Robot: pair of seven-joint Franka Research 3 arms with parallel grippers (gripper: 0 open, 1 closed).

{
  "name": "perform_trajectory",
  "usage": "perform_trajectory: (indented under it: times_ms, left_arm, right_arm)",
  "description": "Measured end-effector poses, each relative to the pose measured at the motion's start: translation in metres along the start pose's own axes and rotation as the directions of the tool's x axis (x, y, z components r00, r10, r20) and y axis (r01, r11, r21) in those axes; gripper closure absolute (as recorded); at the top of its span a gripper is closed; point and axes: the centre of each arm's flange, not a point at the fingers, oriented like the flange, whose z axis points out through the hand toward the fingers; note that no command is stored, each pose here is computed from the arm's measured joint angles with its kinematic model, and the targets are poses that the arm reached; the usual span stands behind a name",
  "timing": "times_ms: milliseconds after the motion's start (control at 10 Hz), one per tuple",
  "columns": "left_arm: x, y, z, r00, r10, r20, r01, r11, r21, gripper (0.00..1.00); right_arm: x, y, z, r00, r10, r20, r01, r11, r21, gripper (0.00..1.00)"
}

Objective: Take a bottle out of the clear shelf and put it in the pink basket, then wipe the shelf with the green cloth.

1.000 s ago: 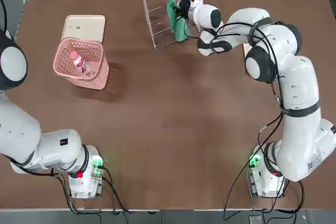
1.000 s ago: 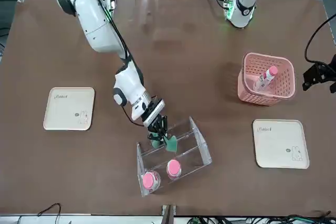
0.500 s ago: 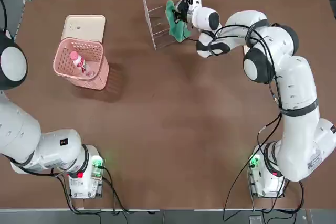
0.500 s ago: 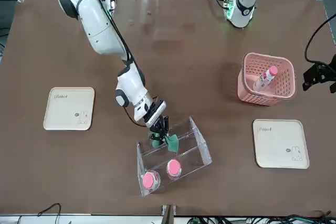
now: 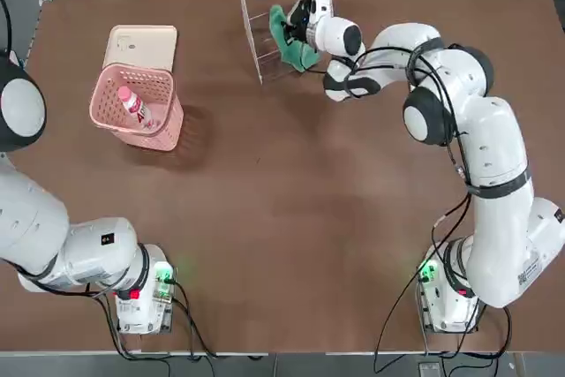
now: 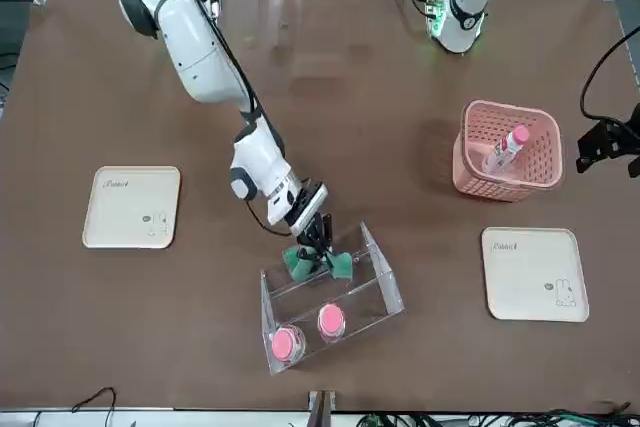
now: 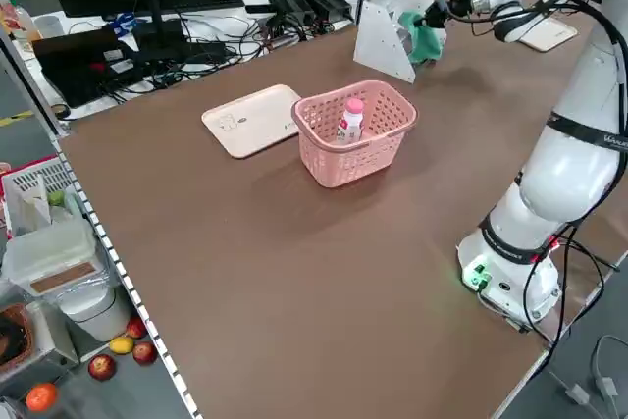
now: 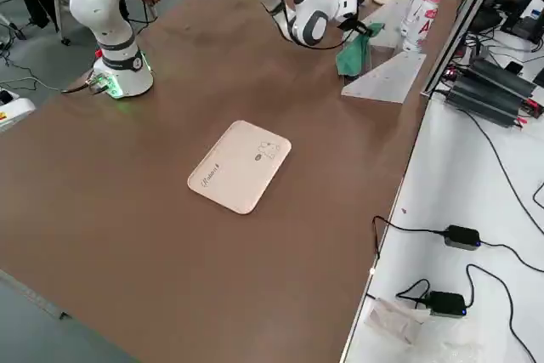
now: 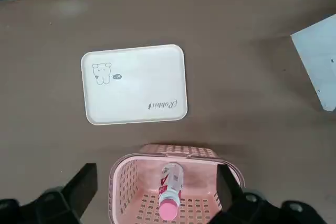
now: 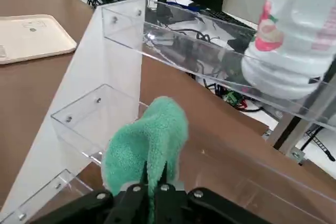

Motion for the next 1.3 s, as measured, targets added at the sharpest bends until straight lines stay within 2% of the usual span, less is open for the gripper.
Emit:
perform_trajectory:
  times_ms: [700,1300]
  left_arm:
    - [0.0,0.0,0.0,1.0,0.0,0.0,0.0,1.0,0.0,0.0]
    - [0.0,0.0,0.0,1.0,0.001,-0.001,-0.001,1.0,0.0,0.0]
  right_arm:
    - [0.02,-0.049,0.011,0.998,0.051,-0.035,-0.05,0.998,0.033,0.97]
    - [-0.005,0.03,0.002,1.0,-0.009,-0.005,0.008,0.999,-0.054,0.97]
